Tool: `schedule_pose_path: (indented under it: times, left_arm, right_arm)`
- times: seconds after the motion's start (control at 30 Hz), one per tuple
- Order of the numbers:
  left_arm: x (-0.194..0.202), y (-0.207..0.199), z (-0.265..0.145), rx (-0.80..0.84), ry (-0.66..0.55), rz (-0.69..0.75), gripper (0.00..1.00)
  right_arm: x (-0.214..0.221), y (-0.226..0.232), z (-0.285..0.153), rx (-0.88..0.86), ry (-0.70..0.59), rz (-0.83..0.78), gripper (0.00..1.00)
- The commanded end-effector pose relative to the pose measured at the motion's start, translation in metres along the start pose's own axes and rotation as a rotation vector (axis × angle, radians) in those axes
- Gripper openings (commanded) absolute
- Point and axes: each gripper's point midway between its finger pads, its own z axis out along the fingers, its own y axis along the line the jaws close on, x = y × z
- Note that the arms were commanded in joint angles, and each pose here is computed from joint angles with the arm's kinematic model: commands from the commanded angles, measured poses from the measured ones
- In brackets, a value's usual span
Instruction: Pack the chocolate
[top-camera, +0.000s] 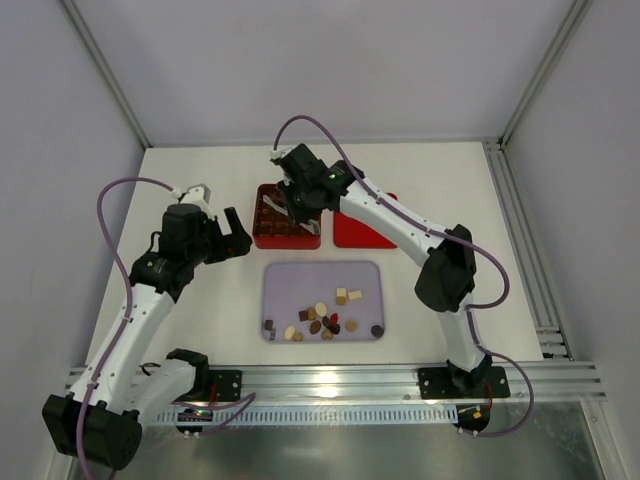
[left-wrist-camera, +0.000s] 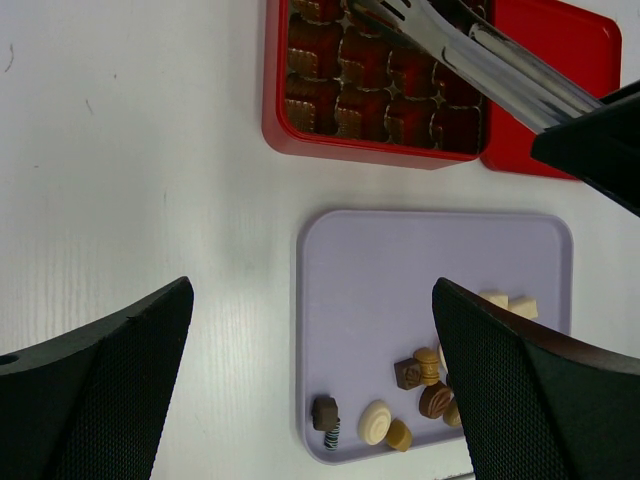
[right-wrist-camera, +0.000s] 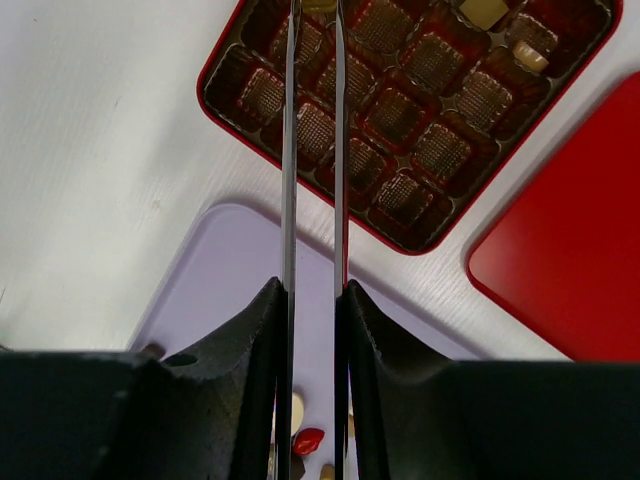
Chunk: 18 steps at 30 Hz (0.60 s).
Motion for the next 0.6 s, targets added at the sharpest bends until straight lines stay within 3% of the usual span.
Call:
schedule_pose_path:
  times: [0.0,0.57]
  left_arm:
    - [-0.016,-0.006,-0.008,0.023,-0.051,0.007,1.0]
    - [-0.015,-0.006,-0.008,0.022,-0.05,0.009,1.0]
  right_arm:
    - [-0.031,0.009,-0.005,-0.044,-0.089,-0.003,0.24]
    - [-0.026,0.007,0.033,-0.019,-0.065,0.006,0.28]
